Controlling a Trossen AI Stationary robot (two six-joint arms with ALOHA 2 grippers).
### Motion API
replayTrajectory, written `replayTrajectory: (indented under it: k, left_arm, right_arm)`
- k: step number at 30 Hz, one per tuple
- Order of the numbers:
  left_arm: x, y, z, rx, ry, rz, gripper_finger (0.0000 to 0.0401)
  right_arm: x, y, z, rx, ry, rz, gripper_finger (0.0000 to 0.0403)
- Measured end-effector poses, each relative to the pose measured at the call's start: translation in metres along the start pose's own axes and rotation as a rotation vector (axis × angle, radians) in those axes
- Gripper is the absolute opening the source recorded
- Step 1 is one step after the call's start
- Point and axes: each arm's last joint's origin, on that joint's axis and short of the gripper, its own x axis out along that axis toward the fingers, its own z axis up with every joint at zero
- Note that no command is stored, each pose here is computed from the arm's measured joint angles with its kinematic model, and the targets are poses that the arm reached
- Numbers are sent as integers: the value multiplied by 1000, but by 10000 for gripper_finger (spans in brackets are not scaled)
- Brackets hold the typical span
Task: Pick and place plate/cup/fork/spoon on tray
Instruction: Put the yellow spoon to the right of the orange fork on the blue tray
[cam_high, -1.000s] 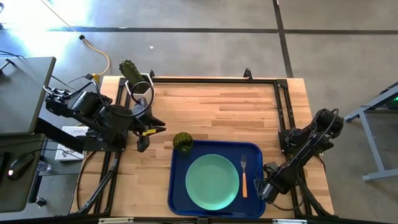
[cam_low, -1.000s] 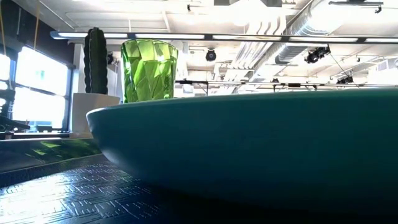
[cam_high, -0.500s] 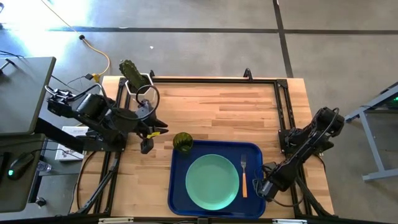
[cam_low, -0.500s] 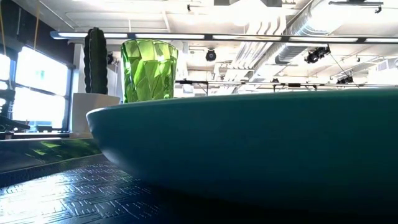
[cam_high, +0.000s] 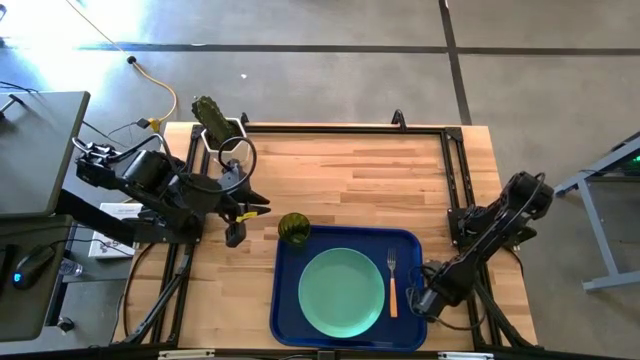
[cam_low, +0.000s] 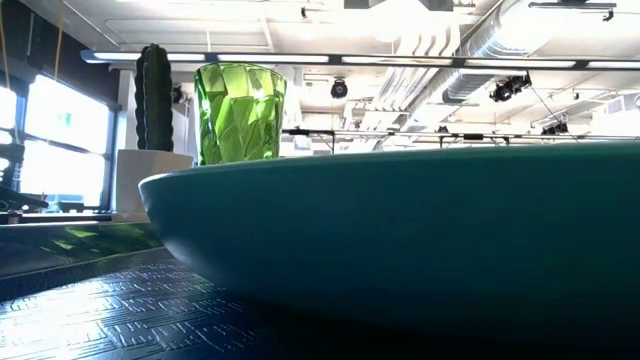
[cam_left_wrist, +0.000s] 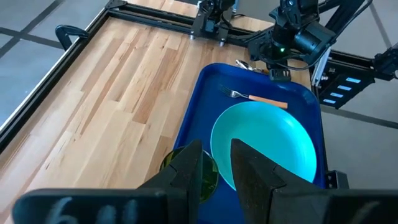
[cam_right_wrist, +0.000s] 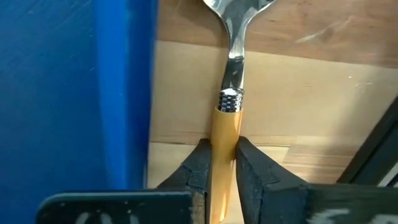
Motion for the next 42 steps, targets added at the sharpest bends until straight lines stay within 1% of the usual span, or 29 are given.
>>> replayTrajectory:
  k: [4, 9, 17, 26, 30, 37, 42]
  left_arm:
    - [0, 0, 0, 0, 0, 1, 74]
    - [0, 0, 0, 3, 4, 1, 74]
    - [0, 0, -1, 5, 13, -13, 74]
    - [0, -1, -1, 5, 22, -32, 74]
    - [0, -1, -1, 5, 24, -37, 74]
    - [0, -1, -1, 5, 25, -37, 74]
    - [0, -1, -1, 4, 25, -37, 74]
  right_arm:
    - [-5, -4, 1, 1, 2, -8, 27]
    - [-10, -5, 0, -3, 12, 18, 26]
    - [-26, -7, 0, -16, 30, 98, 26]
    - [-46, -4, 8, 2, 45, 202, 26]
    - [-51, 2, 13, 27, 60, 235, 26]
    - [-57, 18, 21, 61, 46, 362, 26]
    - [-58, 22, 26, 88, 37, 378, 26]
